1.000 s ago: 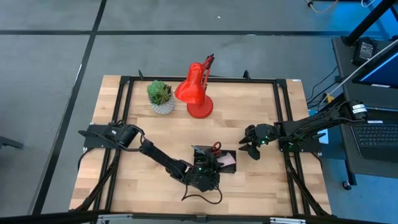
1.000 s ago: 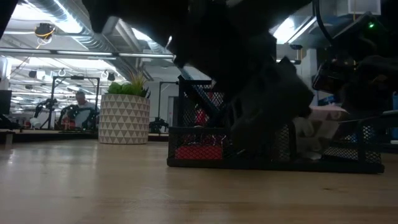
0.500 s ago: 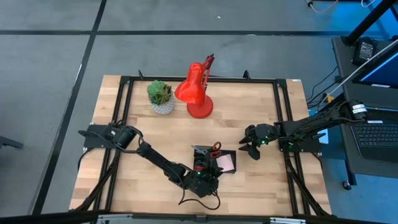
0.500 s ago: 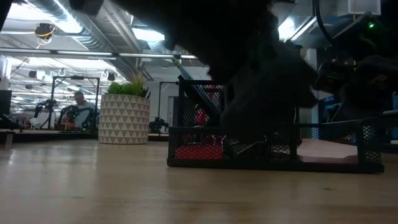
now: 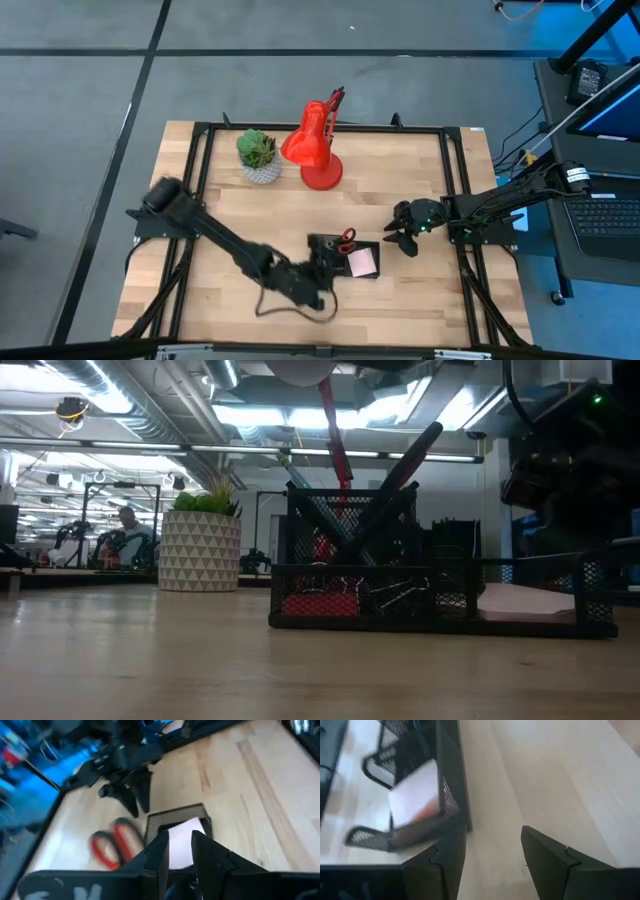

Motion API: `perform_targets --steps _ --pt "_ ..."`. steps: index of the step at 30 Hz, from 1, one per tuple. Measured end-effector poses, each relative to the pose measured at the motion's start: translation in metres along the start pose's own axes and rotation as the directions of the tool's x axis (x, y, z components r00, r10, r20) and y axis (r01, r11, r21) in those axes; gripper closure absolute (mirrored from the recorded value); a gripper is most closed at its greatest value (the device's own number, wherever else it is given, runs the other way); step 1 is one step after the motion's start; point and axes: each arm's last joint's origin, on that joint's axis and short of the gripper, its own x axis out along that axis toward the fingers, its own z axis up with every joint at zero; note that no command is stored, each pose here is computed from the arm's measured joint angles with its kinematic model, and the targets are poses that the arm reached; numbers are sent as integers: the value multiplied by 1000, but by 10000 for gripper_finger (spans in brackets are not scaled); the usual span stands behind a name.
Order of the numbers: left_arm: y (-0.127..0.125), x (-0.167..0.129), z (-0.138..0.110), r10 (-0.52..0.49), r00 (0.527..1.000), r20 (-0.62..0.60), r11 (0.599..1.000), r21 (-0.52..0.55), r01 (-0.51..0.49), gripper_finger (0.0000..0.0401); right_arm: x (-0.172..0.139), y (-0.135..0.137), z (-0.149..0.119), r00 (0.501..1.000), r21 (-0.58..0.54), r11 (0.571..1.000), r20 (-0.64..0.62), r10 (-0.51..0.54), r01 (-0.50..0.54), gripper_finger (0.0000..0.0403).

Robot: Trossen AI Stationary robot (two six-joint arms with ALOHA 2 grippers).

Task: Pick and place office supplies into organizer
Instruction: Return to Home Position

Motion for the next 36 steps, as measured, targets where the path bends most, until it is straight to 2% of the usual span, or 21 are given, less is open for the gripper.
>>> perform_targets --steps 2,5,9,12,16,21,25,30,36 --pt "20 -12 3 -28 1000 -4 998 -63 28 326 0 1 3 999 8 1000 28 15 -15 210" --pt "47 -26 -4 -56 998 -5 991 -123 55 330 -1 5 10 994 -74 996 100 53 -46 210" --pt "81 -40 -19 -39 999 17 983 -179 41 338 -6 7 20 977 -178 983 193 88 -53 210" --pt "105 -47 -38 -25 999 34 972 -233 32 343 -15 7 26 961 -247 968 258 98 -32 210" --pt "129 -58 -67 4 998 65 953 -301 16 349 -30 0 38 927 -285 958 368 76 34 210" --pt "153 -77 -98 71 992 105 937 -349 -30 356 -49 -14 43 893 -253 957 449 -12 140 210" --pt "169 -96 -117 112 986 126 922 -383 -56 360 -63 -22 41 877 -211 960 476 -65 185 210" --pt "183 -119 -136 161 972 173 901 -427 -73 364 -77 -24 38 851 -185 959 517 -89 213 210" --pt "186 -137 -162 192 958 215 886 -458 -75 366 -87 -23 33 836 -195 956 543 -82 221 210"
